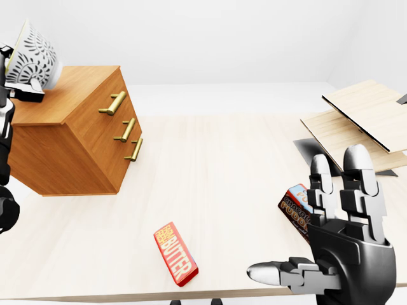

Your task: Close the top drawer of the cabinet and put the bowl on top of it.

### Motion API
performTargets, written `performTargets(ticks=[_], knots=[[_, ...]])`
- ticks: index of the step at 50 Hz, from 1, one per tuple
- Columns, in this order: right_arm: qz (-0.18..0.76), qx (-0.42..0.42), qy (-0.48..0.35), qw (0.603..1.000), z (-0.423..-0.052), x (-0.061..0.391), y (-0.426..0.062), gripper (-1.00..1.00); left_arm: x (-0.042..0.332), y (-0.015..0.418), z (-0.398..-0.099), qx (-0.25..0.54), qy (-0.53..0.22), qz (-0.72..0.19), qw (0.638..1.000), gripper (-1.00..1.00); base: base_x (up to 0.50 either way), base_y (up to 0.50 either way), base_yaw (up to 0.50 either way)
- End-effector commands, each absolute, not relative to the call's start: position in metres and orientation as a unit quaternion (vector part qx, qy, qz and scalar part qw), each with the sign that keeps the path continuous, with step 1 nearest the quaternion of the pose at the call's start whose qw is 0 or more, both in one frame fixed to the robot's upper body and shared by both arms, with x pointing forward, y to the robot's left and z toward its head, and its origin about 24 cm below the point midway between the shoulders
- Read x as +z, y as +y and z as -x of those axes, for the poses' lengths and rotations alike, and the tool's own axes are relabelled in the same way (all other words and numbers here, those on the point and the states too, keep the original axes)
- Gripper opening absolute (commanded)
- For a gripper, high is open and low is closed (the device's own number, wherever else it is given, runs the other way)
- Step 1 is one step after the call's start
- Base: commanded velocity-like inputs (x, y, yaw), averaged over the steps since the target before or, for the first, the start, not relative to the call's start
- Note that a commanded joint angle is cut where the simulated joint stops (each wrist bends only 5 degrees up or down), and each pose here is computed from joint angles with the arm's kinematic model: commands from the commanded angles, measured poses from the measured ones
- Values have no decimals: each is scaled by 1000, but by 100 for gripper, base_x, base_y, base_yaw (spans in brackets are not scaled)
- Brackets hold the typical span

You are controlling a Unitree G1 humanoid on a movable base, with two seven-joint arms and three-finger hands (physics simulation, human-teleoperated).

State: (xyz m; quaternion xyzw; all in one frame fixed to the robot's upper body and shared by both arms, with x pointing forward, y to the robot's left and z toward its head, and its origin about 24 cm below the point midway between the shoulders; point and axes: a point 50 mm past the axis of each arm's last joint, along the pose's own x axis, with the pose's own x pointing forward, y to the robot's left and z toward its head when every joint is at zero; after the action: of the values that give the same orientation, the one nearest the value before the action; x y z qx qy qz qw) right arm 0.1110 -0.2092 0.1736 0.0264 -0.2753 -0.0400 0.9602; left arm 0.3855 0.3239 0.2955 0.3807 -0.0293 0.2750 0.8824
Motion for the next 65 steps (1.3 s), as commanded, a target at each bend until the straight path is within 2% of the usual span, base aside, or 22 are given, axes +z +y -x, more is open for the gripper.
performTargets(ticks=[1,33,34,35,36,65], knots=[[-27,-40,-275,960,-111,173,-209,100,294,328,-384,287,-26,-382,878,-100,0,0,0],[-23,-42,-282,958,-108,177,-209,100,279,326,-387,279,-6,-387,879,-100,0,0,0],[-22,-42,-283,958,-108,177,-209,100,279,326,-387,282,-6,-388,878,-97,0,0,0],[-22,-42,-282,958,-108,177,-209,100,279,326,-387,281,-5,-388,878,-35,0,0,0],[-23,-41,-281,959,-109,176,-209,100,277,326,-388,276,-1,-392,878,100,1,0,0],[-31,-37,-264,963,-115,168,-208,100,281,326,-387,282,-9,-391,876,100,0,0,0]])
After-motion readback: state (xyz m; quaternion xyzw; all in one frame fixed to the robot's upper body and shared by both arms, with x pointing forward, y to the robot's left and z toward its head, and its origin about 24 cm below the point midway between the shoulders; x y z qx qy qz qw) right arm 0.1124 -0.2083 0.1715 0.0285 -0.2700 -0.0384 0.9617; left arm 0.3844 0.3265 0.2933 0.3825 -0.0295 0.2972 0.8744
